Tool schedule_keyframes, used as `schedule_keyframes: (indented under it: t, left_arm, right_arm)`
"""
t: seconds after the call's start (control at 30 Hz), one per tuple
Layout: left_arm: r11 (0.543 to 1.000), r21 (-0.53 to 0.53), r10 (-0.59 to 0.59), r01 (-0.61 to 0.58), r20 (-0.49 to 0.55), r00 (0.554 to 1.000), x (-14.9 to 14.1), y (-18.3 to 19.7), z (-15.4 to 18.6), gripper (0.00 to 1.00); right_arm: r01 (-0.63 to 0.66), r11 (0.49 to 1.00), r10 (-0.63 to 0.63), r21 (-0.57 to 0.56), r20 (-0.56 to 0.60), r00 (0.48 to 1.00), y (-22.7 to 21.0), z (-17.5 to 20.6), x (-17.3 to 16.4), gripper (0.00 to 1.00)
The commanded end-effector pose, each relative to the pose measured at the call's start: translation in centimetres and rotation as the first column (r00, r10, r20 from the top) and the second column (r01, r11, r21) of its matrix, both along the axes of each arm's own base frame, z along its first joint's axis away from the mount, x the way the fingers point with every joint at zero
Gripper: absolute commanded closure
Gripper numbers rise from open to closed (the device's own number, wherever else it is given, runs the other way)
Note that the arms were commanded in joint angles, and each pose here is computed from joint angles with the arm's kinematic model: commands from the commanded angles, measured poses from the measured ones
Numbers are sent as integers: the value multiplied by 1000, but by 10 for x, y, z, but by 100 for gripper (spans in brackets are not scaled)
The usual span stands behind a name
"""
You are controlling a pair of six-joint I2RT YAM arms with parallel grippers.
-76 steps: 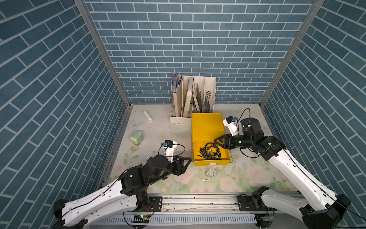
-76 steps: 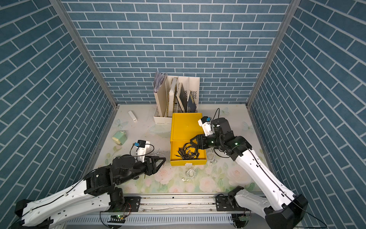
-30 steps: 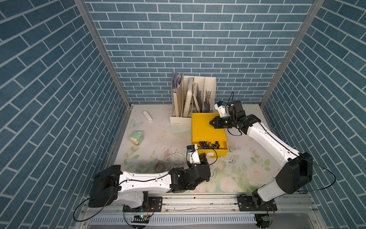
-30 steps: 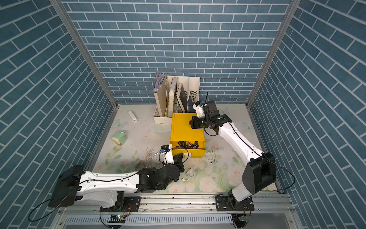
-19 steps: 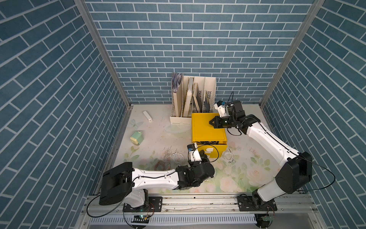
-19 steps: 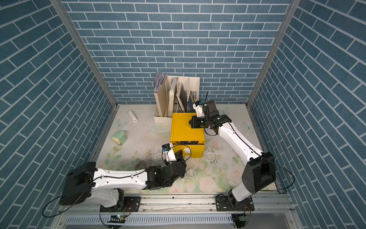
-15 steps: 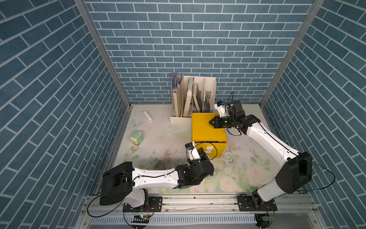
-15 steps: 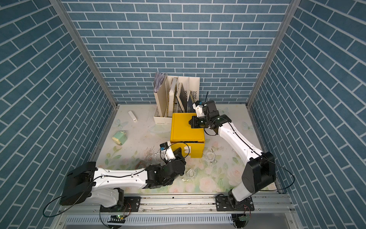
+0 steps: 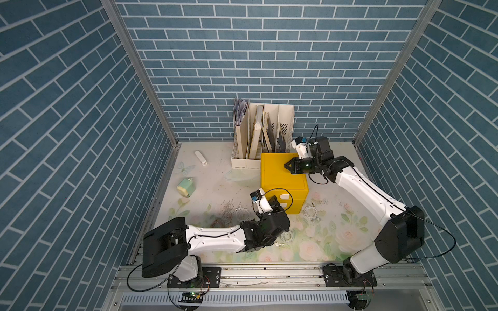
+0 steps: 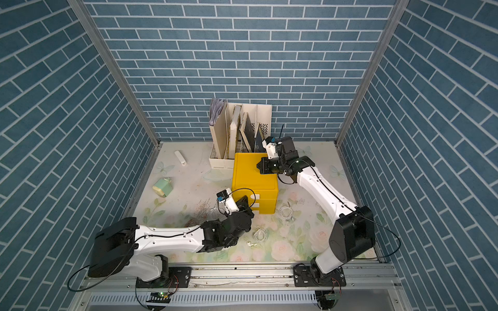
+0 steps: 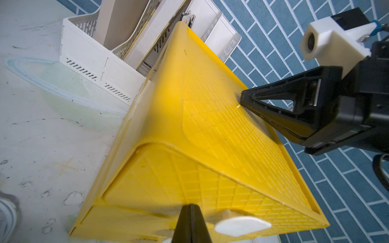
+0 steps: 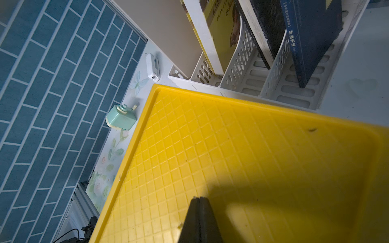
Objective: Place the wired earphones into the drawer by color
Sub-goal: Close the drawer in the storage box, then open the drawer in the storage box.
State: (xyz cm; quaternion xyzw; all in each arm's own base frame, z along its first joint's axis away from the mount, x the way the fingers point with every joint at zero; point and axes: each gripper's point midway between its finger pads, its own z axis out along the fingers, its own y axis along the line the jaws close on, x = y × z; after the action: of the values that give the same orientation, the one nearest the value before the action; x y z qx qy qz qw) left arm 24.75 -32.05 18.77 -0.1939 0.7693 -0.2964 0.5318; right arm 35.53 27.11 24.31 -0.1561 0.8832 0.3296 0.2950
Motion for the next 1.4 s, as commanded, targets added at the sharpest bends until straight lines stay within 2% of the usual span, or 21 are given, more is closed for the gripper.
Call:
schedule_keyframes:
  t: [0.0, 0.1, 0.17, 0.23, 0.3, 0.4, 0.5, 0.73, 0.8, 1.0, 1.13, 1.23, 1.37]
  left_arm:
    - [1000, -2, -17, 17, -11, 1000, -10, 9, -6, 93]
    - [997, -65, -51, 47, -59, 997, -38, 15, -19, 69]
    - [982, -172, -94, 78, -91, 991, -53, 17, -31, 50]
    - [959, -264, -135, 106, -97, 986, -59, 13, -36, 38]
    - [946, -301, -154, 119, -94, 984, -61, 13, -46, 27]
    - [890, -428, -199, 158, -54, 978, -56, 11, -47, 17]
    - [864, -479, -199, 153, -45, 979, -52, 12, -52, 15]
    - [737, -648, -245, 192, 9, 970, -50, 4, -44, 14]
    - [716, -670, -263, 199, 6, 965, -51, -2, -47, 14]
    - [686, -702, -272, 192, -2, 962, -47, -10, -54, 15]
    - [712, -678, -267, 180, -24, 963, -40, -19, -58, 15]
    - [705, -686, -267, 182, -19, 964, -33, -24, -56, 15]
    - [717, -674, -279, 176, -46, 959, -26, -38, -64, 16]
  right_arm:
    - [-12, 999, 9, -43, -68, 998, -6, -23, -10, 94]
    - [-12, 999, 10, -44, -61, 998, -7, -21, -10, 93]
    - [-14, 999, 11, -44, -62, 998, -6, -22, -9, 93]
    - [-15, 999, 13, -43, -66, 998, -5, -25, -9, 93]
    - [-16, 999, 13, -40, -71, 997, -5, -27, -8, 93]
    - [-20, 999, 17, -35, -73, 997, -4, -27, -9, 93]
    - [-19, 999, 17, -37, -68, 998, -4, -25, -9, 93]
    - [-21, 999, 18, -42, -68, 998, -5, -25, -9, 93]
    - [-19, 999, 16, -44, -69, 998, -5, -26, -9, 93]
    - [-18, 999, 15, -50, -64, 998, -7, -26, -11, 93]
    - [-18, 999, 14, -50, -66, 998, -8, -27, -12, 93]
    - [-18, 999, 14, -52, -69, 998, -8, -29, -12, 93]
    - [-16, 999, 12, -51, -71, 997, -8, -31, -12, 93]
